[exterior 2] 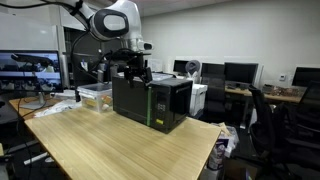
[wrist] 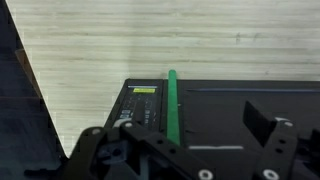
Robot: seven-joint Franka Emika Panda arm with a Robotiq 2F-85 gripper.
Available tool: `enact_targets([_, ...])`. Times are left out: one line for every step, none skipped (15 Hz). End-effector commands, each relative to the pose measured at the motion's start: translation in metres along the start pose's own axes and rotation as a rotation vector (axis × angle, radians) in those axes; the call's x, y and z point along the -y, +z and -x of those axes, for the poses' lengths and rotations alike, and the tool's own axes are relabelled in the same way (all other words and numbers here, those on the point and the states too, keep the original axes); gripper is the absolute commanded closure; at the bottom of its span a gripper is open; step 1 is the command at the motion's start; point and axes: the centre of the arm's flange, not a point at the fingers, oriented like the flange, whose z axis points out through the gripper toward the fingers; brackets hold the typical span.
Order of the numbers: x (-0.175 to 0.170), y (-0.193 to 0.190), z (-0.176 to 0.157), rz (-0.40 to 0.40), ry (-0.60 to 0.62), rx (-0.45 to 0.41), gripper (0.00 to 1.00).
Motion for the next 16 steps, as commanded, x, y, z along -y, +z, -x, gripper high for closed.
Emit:
enact_targets([-0.003,0.009,-0.018,-0.022,-0.002,-0.021,0.00])
enact_targets([-0.003,0.012,-0.021,-0.022,-0.002,-0.021,0.00])
enact_targets([-0.002,0.014,-0.024,-0.024,0.000,-0.020,0.00])
enact_targets([-0.003,0.018,-0.028,-0.024,-0.001,-0.019,0.00])
enact_targets([-0.003,0.020,-0.031,-0.023,-0.001,-0.019,0.00])
enact_targets([-0.004,0.023,-0.034,-0.021,-0.003,-0.019,0.00])
enact_targets([-0.004,0.026,-0.038,-0.020,-0.004,-0.019,0.00])
enact_targets([-0.005,0.029,-0.041,-0.019,-0.003,-0.017,0.00])
enact_targets([-0.007,0.031,-0.044,-0.018,-0.001,-0.018,0.00])
enact_targets([-0.008,0.033,-0.047,-0.017,0.001,-0.019,0.00])
enact_targets([-0.010,0.034,-0.049,-0.017,0.002,-0.019,0.00])
enact_targets([-0.011,0.035,-0.052,-0.015,0.003,-0.020,0.00])
enact_targets([-0.012,0.036,-0.054,-0.013,0.004,-0.020,0.00])
enact_targets([-0.014,0.036,-0.054,-0.010,0.003,-0.023,0.25])
enact_targets([-0.015,0.035,-0.054,-0.007,0.002,-0.027,0.26])
enact_targets([-0.017,0.034,-0.054,-0.004,0.003,-0.031,0.33])
